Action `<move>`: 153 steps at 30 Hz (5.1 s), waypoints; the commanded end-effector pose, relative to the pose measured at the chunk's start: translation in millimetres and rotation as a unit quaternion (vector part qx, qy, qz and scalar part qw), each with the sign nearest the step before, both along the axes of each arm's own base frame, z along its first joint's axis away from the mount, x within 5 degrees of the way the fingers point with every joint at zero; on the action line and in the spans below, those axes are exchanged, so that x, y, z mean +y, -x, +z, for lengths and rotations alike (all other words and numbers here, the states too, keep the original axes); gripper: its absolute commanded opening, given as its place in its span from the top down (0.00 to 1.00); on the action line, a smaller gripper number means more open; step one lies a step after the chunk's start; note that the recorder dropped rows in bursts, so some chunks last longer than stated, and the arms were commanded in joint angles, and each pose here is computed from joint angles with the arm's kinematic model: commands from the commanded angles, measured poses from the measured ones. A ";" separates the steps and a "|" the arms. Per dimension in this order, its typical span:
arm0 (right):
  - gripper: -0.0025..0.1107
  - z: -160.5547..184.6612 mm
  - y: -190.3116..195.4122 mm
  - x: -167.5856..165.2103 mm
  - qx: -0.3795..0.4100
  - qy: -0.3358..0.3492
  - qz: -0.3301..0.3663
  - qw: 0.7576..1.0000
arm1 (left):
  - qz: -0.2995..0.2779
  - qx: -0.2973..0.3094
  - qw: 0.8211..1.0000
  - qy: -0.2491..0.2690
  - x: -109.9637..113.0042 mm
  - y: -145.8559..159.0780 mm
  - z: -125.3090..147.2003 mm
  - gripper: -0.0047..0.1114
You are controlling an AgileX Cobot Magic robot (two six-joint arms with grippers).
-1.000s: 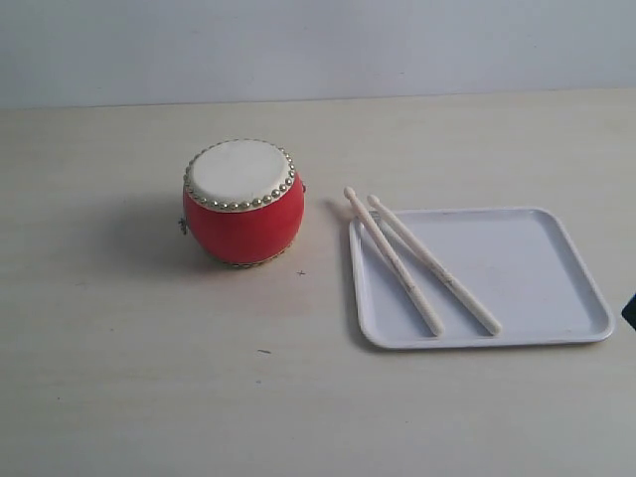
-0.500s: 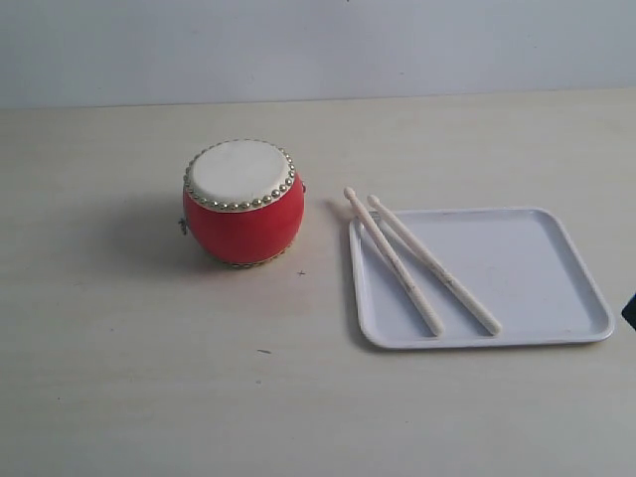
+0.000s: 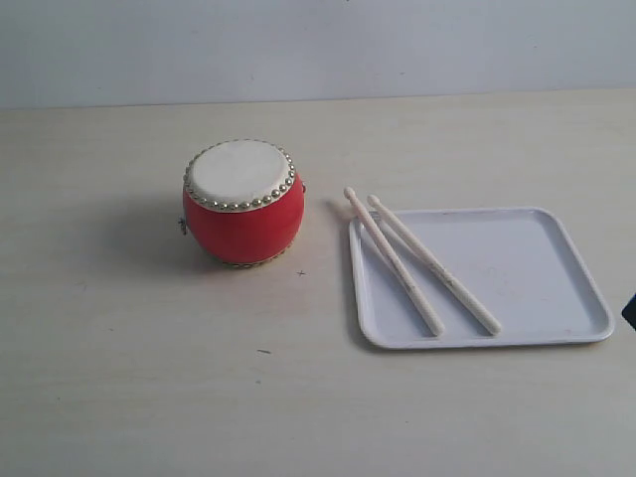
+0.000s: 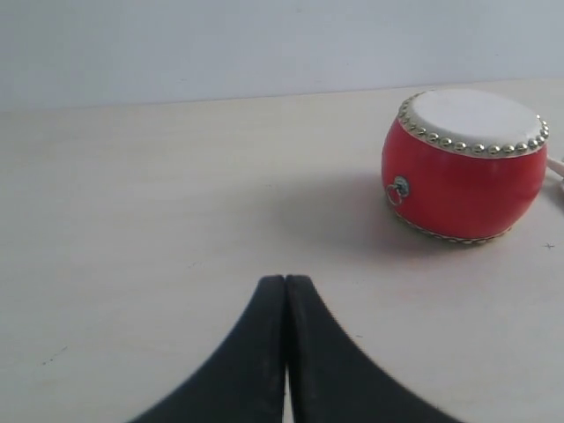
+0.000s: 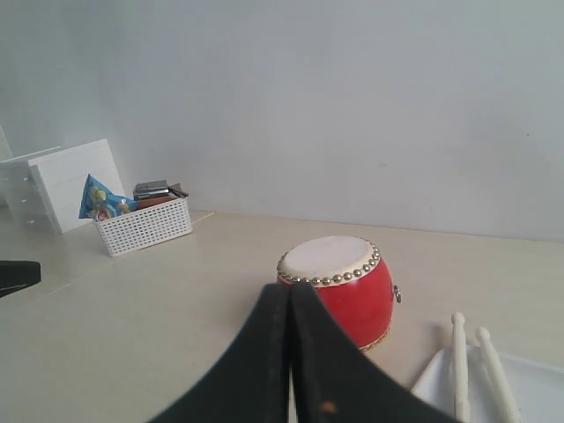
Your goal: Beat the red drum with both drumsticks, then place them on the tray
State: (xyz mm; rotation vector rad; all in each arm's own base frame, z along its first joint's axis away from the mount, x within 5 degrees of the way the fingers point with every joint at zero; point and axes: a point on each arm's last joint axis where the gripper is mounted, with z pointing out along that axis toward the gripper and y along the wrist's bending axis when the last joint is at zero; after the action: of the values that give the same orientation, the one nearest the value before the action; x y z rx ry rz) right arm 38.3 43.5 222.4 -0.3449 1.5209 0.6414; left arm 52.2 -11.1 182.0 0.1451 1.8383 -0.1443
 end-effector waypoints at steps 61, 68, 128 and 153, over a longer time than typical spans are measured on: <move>0.98 -1.2 0.1 -0.2 0.000 0.000 -0.001 1.000 | 0.019 -0.003 1.000 -0.002 2.1 -0.4 -0.6 0.96; 0.98 -7.1 -2.2 -3.4 0.009 0.043 -0.023 0.999 | 0.019 -0.003 1.000 -0.002 2.1 -0.4 -0.6 0.96; 0.98 -26.7 -16.9 -34.4 0.035 0.112 -0.226 0.967 | 0.019 -0.003 1.000 -0.002 2.1 -0.4 -0.6 0.96; 0.98 -31.8 -16.5 -35.9 0.057 0.134 -0.232 0.962 | 0.019 -0.003 1.000 -0.002 2.1 -0.4 -0.6 0.96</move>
State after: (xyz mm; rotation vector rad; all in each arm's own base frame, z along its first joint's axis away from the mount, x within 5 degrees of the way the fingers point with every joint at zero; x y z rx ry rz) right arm 54.9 8.0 192.2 -0.1365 1.7263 0.1016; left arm 52.6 -9.1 182.0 0.1147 1.8397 -0.1158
